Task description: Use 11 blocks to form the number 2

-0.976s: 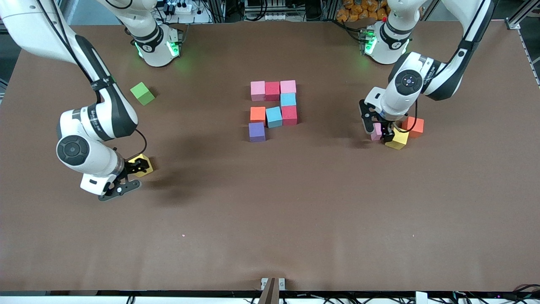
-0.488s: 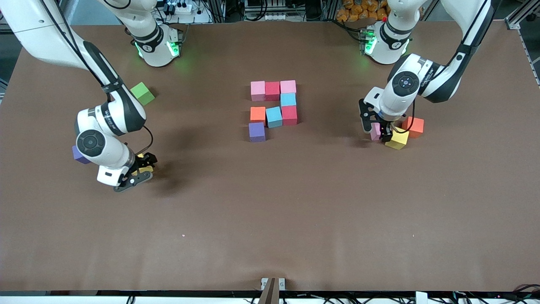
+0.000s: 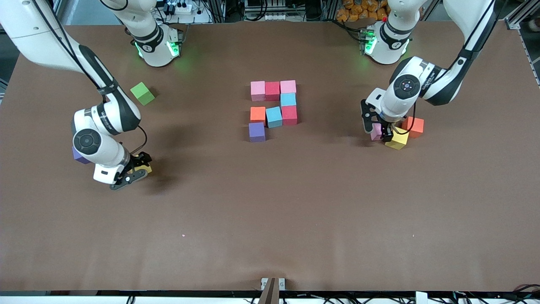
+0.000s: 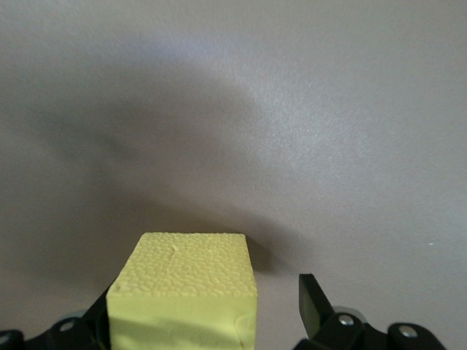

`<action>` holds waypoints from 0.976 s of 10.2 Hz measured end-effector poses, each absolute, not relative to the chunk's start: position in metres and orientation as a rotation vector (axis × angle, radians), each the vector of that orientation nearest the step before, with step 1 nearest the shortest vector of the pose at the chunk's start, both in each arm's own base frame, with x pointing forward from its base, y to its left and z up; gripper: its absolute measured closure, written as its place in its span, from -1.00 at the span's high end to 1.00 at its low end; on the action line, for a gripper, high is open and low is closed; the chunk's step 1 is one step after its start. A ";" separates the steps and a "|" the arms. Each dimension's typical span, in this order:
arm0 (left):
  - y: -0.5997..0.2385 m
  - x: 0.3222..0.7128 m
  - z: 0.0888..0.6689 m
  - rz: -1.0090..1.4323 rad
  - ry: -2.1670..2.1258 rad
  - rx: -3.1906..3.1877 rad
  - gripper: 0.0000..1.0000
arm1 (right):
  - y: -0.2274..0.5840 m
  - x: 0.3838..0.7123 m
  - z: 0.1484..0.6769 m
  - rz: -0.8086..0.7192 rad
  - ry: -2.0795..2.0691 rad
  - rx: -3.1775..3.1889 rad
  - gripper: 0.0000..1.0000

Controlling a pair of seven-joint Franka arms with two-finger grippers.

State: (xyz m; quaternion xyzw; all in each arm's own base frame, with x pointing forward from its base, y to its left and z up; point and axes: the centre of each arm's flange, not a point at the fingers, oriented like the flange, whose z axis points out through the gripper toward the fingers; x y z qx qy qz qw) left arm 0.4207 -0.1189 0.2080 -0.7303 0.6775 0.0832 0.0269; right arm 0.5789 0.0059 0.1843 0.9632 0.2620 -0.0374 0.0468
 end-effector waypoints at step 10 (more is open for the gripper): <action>-0.124 0.422 0.202 0.195 2.138 -2.234 0.31 | 0.102 0.593 0.213 -0.064 0.740 2.987 0.10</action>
